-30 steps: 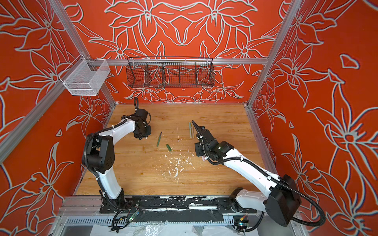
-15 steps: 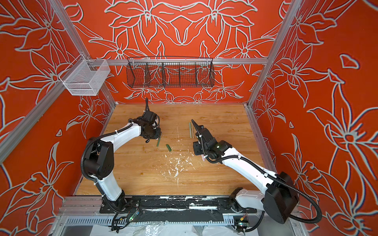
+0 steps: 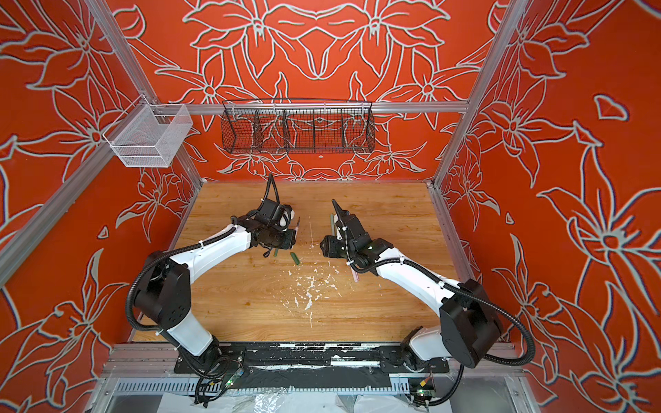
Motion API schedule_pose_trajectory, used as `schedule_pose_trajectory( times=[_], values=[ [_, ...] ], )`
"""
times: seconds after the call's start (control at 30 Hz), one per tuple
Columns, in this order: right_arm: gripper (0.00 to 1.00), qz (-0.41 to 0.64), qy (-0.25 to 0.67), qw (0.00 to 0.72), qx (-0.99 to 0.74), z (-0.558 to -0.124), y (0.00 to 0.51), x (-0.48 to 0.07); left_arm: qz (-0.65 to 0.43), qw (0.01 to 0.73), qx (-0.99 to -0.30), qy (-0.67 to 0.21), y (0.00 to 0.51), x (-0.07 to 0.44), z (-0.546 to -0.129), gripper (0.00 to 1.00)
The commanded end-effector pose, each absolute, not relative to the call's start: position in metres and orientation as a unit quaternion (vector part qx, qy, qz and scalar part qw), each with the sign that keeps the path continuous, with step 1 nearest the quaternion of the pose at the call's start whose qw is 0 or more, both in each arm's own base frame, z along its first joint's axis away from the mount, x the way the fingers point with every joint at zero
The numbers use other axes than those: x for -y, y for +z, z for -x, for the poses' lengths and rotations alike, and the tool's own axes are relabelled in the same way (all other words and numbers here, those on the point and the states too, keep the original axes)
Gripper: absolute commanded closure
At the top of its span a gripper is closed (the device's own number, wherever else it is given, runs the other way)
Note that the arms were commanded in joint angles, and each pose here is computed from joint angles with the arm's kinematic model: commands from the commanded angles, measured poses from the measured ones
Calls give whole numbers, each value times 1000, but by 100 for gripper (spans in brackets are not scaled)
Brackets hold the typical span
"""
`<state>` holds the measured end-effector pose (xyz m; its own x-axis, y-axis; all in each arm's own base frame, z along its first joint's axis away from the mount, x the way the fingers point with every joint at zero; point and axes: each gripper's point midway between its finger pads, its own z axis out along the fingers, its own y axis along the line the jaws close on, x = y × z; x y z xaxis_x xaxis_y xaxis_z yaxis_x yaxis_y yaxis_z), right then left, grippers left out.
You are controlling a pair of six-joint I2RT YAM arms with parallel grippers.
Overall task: Insert the pens into the pen caps
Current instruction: 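Lift the pink pen upright with the left gripper while the right gripper approaches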
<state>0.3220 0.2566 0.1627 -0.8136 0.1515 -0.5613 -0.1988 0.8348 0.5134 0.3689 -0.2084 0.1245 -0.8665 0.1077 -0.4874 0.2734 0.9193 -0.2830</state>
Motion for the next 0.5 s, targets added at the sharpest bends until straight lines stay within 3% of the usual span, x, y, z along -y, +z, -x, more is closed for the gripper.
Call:
schedule_pose_trajectory(
  times=[0.0,0.47],
  values=[
    [38,-9,385,309,-870,-338,193,-289,-123,266,-932,-214,146,225,-366,100],
    [42,-13,425,292,-857,-366,201,-323,-143,273,-922,-234,157,238,-355,100]
  ],
)
